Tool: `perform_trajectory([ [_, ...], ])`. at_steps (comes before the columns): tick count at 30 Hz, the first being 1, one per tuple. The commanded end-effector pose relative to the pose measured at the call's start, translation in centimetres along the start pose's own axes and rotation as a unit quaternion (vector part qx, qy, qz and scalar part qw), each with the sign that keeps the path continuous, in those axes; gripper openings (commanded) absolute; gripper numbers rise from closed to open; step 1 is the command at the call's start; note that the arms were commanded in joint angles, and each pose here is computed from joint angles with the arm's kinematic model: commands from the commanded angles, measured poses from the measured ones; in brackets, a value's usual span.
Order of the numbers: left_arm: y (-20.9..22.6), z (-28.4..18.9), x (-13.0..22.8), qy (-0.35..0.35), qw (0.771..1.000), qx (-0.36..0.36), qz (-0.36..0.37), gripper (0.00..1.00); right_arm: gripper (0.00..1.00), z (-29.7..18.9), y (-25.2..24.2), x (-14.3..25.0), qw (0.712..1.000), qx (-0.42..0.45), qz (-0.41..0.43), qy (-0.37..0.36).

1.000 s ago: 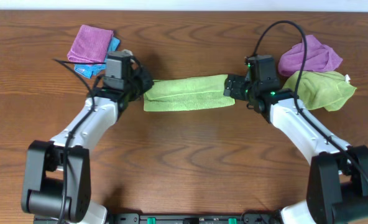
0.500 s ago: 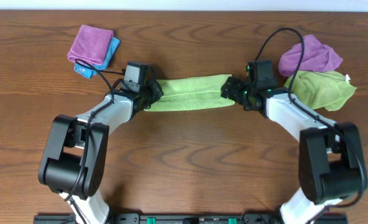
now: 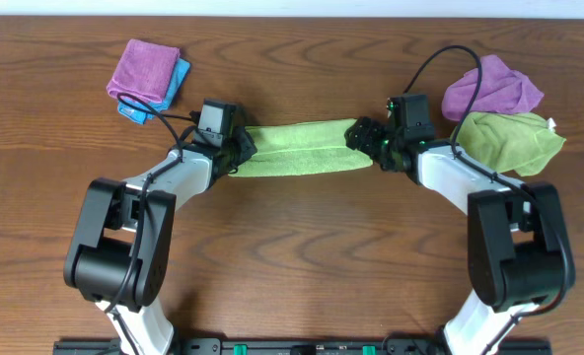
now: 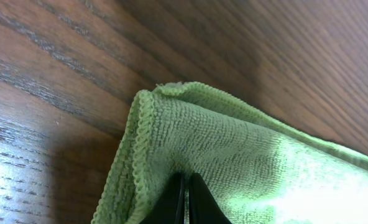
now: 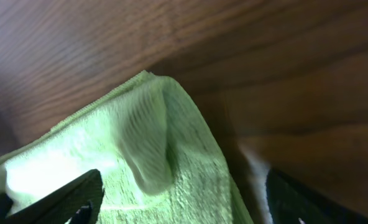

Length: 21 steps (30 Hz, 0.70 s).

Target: Fold the cloth

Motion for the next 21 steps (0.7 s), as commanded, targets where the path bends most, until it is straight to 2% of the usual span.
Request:
perform_trajectory([
  [1, 0.2, 0.4, -0.2, -0.007, 1.0, -0.012, -0.003, 0.06, 0.81, 1.4, -0.3, 1.0, 1.0, -0.005, 0.012, 0.024],
  [5, 0.2, 0.4, -0.2, -0.006, 1.0, -0.013, -0.003, 0.06, 0.75, 2.5, 0.4, 1.7, 0.999, -0.024, 0.002, 0.033],
  [7, 0.3, 0.4, -0.1, -0.004, 1.0, -0.015, -0.003, 0.06, 0.65, 2.8, 0.7, 2.0, 0.999, -0.024, -0.003, 0.033],
  [12, 0.5, 0.4, 0.0, 0.001, 1.0, -0.018, -0.004, 0.06, 0.11, 2.8, 2.2, 0.9, 0.997, -0.06, -0.039, 0.002],
  [13, 0.4, 0.4, 0.0, 0.002, 1.0, -0.017, -0.005, 0.06, 0.04, 2.7, 2.7, 0.6, 0.996, -0.077, -0.048, -0.005],
  [14, 0.4, 0.4, 0.0, 0.002, 1.0, -0.016, -0.005, 0.06, 0.01, 2.6, 3.0, 0.3, 0.995, -0.087, -0.051, -0.012],
  [21, 0.2, 0.3, -0.2, 0.001, 1.0, -0.015, -0.004, 0.06, 0.01, -0.4, 5.6, -1.0, 0.99, -0.113, -0.077, -0.047],
])
Point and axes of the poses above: each gripper's point midway between its finger pads, its own z axis out along the fingers, its own y axis along the line the jaws close on, x = y × z, the point moved 6 cm from there along -z, back along the fingers, and after that the axes turned 6 degrees about -z, right-handed, at the moved point
